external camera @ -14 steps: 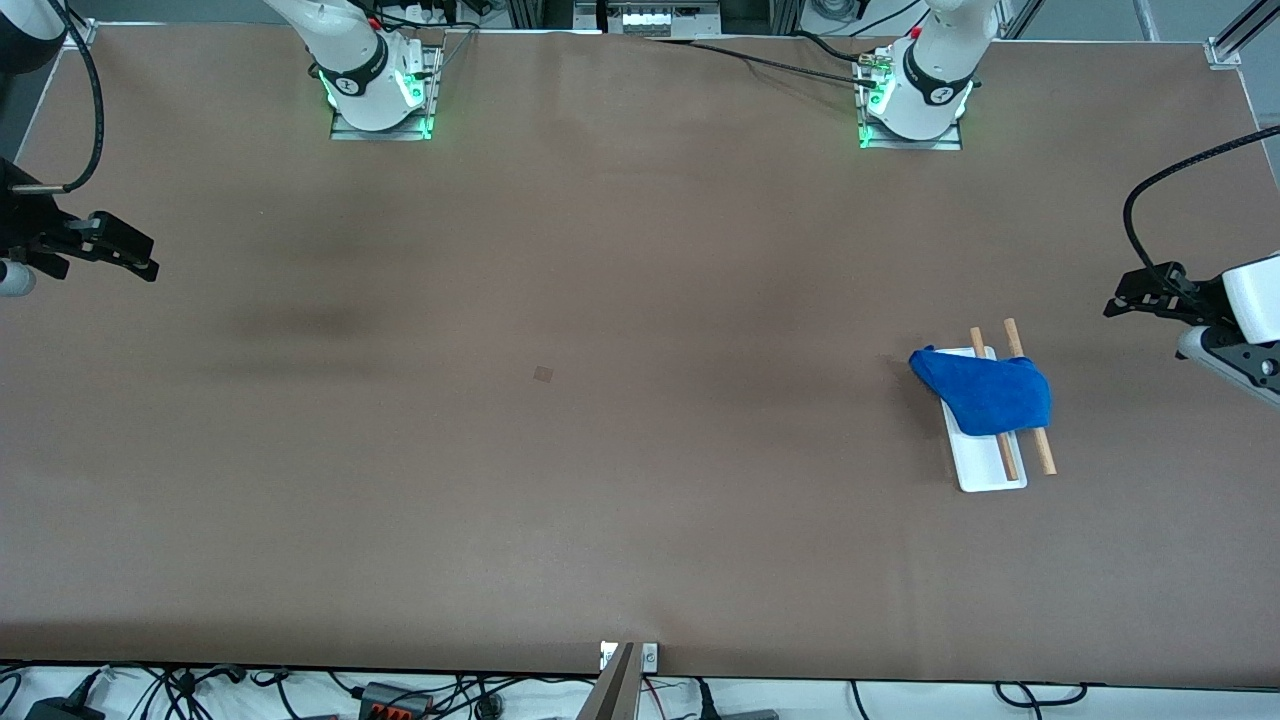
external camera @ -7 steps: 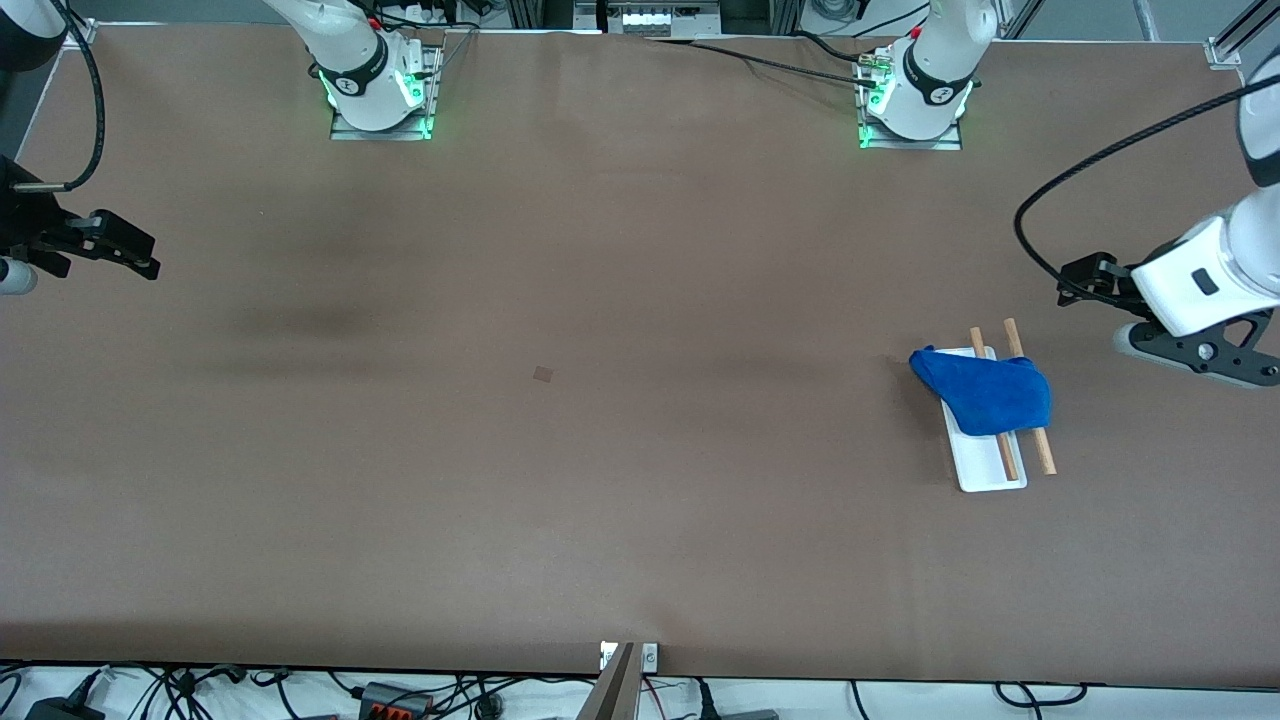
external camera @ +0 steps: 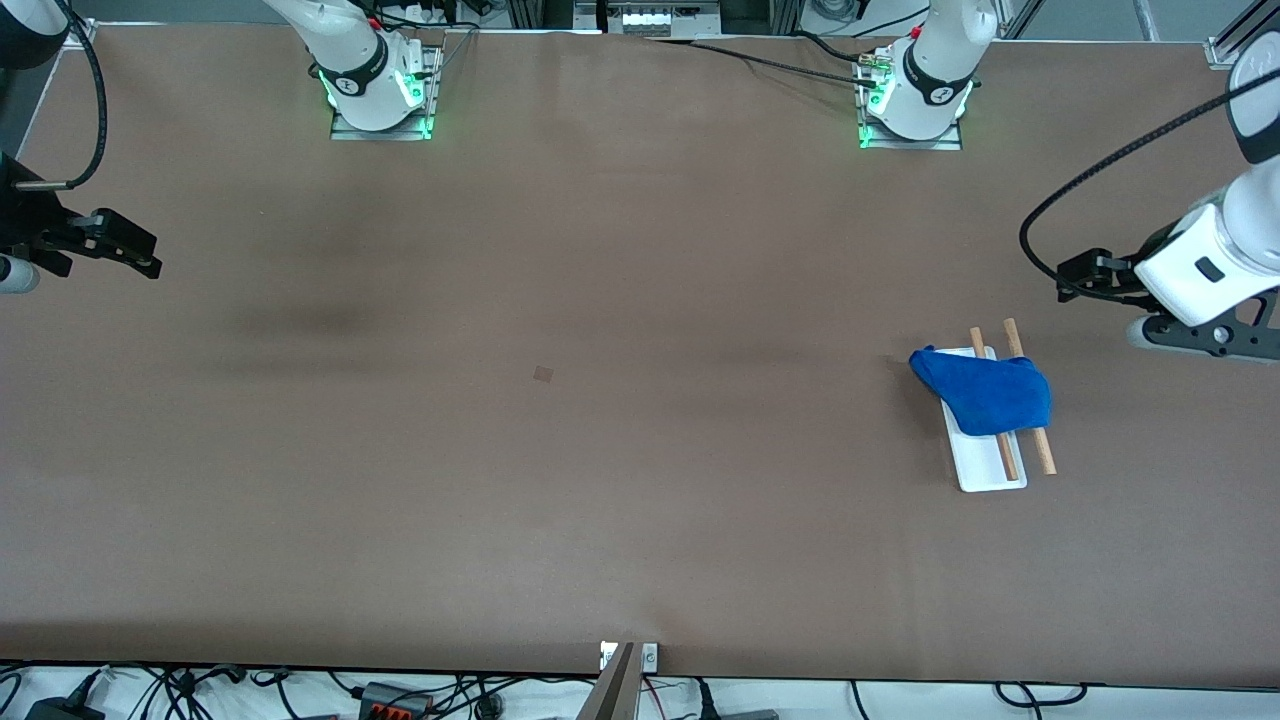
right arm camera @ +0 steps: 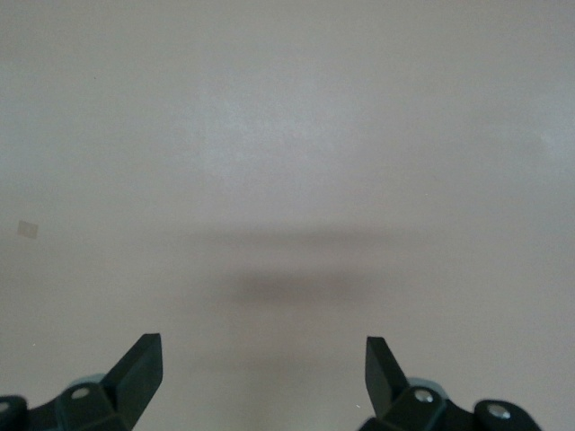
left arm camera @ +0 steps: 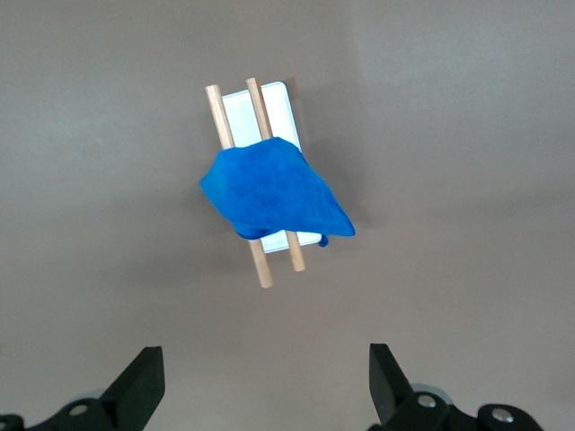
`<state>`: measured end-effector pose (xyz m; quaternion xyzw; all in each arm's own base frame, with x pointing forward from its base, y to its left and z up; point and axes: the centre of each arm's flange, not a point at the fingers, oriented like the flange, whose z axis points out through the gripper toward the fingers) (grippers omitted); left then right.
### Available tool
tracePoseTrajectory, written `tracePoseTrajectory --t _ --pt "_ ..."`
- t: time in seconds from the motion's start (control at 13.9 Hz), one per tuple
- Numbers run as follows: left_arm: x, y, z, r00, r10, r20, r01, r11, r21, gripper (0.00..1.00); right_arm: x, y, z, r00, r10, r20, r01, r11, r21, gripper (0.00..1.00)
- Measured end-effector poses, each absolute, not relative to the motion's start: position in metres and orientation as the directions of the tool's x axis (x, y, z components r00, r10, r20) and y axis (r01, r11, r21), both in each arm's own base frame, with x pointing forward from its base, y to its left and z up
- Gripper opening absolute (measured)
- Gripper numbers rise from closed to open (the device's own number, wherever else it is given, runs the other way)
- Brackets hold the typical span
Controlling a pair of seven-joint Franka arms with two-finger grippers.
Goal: Pass towel and hang on rack
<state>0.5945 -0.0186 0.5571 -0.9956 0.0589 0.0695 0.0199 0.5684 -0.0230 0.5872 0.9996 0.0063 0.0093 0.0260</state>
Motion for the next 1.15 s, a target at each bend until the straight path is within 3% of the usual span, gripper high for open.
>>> tracePoseTrajectory --t 0.22,1.15 --pt "0.588 -0.006 0.556 0.989 -0.049 -0.137 -0.045 -0.998 0.031 1.0 0.568 -0.023 0.587 1.0 0.013 0.018 0.013 -0.999 0.052 1.0" --pt "0.585 -0.014 0.559 0.982 0.135 -0.135 0.138 -0.99 0.01 1.0 0.568 -0.022 0.587 1.0 0.015 0.017 0.014 -0.999 0.052 1.0"
